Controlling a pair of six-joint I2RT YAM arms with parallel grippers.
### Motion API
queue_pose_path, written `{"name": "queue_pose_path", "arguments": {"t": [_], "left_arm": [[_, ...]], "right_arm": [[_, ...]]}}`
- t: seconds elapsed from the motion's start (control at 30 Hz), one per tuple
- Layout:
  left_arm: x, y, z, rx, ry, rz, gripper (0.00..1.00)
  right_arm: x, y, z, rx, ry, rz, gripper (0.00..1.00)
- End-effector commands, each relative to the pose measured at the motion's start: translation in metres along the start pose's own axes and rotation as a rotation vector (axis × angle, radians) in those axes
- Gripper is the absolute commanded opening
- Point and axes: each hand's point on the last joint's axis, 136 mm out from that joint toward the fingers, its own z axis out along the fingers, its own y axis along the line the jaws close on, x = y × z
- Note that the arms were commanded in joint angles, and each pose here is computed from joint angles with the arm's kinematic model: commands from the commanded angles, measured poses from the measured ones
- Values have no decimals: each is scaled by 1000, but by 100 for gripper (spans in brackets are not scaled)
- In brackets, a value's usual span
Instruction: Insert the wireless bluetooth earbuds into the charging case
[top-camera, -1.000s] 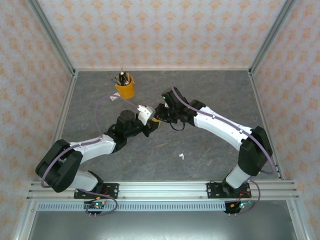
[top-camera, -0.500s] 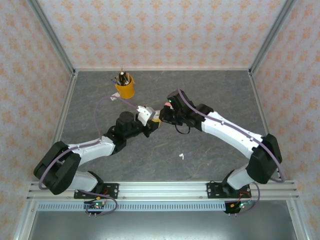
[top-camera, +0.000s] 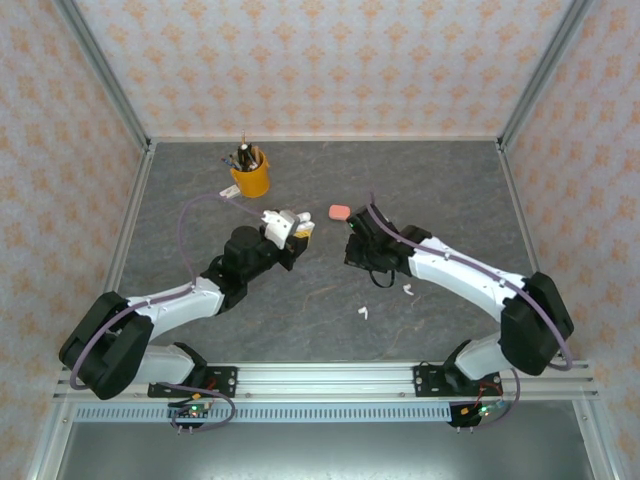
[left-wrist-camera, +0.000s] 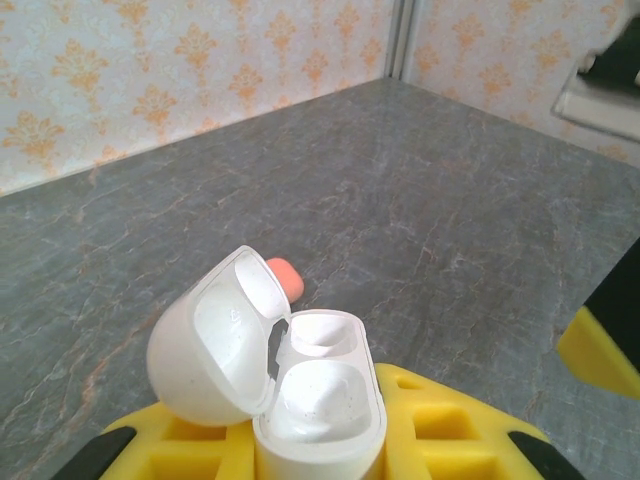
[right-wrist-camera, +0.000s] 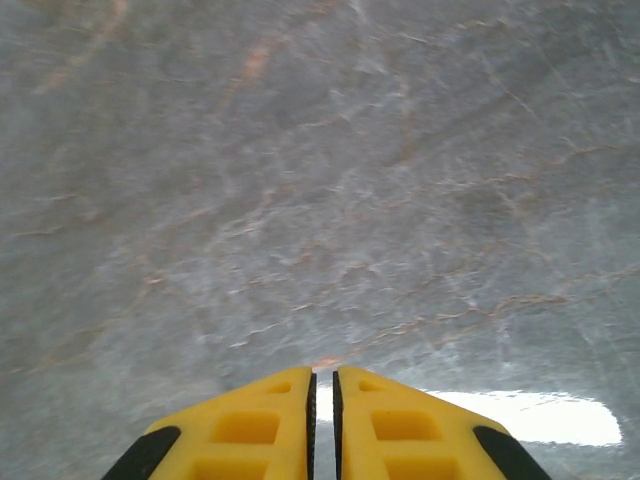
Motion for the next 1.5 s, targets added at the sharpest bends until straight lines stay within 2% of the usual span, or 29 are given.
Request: {"name": "queue_pose_path", "arguments": {"t": [0.0,0.23,0.47,0.63,0.83,1.07,1.47], "left_arm": [[-12,12,-7,-63,-54,-6,0],[-32,14,-15,-80,-105,-21,0],[-48,10,-21,-60,-145,-35,0],[-49,6,-19,-38,-140,-40,0],[-47,4,-16,-29,-132,-45,0],[-45,2,-11,-23,-130,-50,0],[-46,1,-2,-12,-130,-56,0]], "right_arm": [[-8,-30,16,118,-58,20,15],[-23,-79,12,258,-103,100,29],[-7,-136,7,387,-112,208,49],[-7,-171,10,412,-132,280,51],[-16,-187,19,392,-123,336,52],[-18,-195,35,381,-72,371,52],[18,-186,37,286,35,441,51]]}}
